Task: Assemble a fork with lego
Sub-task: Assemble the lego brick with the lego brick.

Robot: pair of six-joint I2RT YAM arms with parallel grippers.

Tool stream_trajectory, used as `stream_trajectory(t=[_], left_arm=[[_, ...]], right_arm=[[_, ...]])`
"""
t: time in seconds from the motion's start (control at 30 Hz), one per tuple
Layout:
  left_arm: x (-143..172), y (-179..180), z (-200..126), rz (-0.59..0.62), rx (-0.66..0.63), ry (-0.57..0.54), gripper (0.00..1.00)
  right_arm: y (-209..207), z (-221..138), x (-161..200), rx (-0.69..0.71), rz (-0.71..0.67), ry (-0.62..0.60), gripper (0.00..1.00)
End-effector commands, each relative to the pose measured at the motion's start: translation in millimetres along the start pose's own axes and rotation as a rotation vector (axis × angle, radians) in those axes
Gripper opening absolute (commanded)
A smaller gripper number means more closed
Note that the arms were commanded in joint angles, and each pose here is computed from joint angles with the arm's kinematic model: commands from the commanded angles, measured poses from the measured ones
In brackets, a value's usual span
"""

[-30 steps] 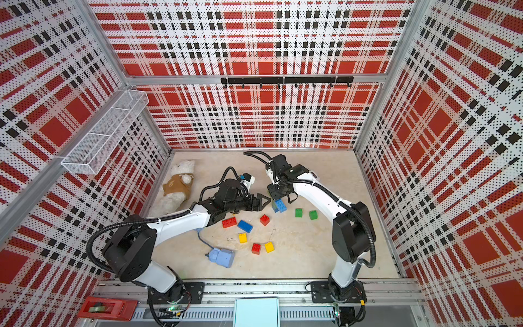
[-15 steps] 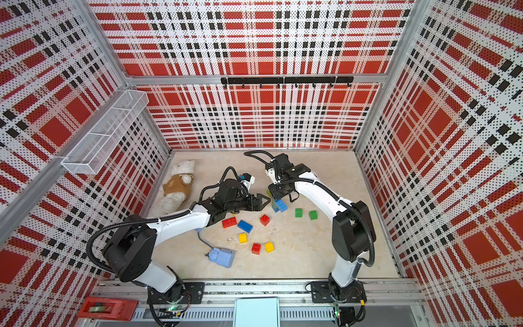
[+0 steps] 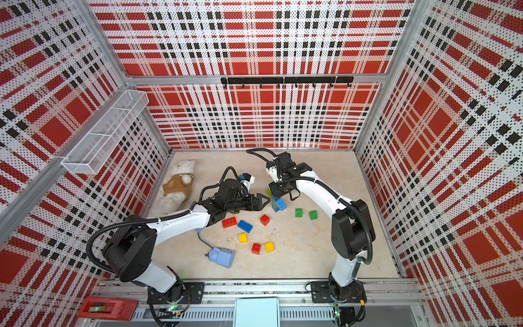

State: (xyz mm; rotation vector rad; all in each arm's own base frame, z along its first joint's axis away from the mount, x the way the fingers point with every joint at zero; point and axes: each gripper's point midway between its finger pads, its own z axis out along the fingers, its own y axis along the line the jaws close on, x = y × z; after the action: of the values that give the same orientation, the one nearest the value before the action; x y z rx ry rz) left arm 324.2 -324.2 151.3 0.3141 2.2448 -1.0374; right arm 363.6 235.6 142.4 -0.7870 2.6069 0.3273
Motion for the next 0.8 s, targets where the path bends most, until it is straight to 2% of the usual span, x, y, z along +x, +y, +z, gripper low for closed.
stream_trajectory(t=[0.0, 0.2, 0.43, 0.77], left_arm=[[-4.1, -0.2, -0.7, 0.012, -0.003, -0.010, 0.88], [-4.5, 0.7, -1.6, 0.012, -0.003, -0.012, 0.88], [-5.1, 0.9, -0.8, 0.012, -0.004, -0.012, 0.88], [-7.3, -1.4, 1.4, 0.013, 0.004, -0.011, 0.88]], right_arm=[[1.2, 42.4, 81.7, -0.027, 0.042, 0.329, 0.27], [-1.2, 37.8, 83.3, -0.011, 0.029, 0.324, 0.27], [3.2, 19.0, 66.2, -0.022, 0.013, 0.228, 0.28], [4.0, 9.5, 47.5, -0.019, 0.011, 0.157, 0.37]])
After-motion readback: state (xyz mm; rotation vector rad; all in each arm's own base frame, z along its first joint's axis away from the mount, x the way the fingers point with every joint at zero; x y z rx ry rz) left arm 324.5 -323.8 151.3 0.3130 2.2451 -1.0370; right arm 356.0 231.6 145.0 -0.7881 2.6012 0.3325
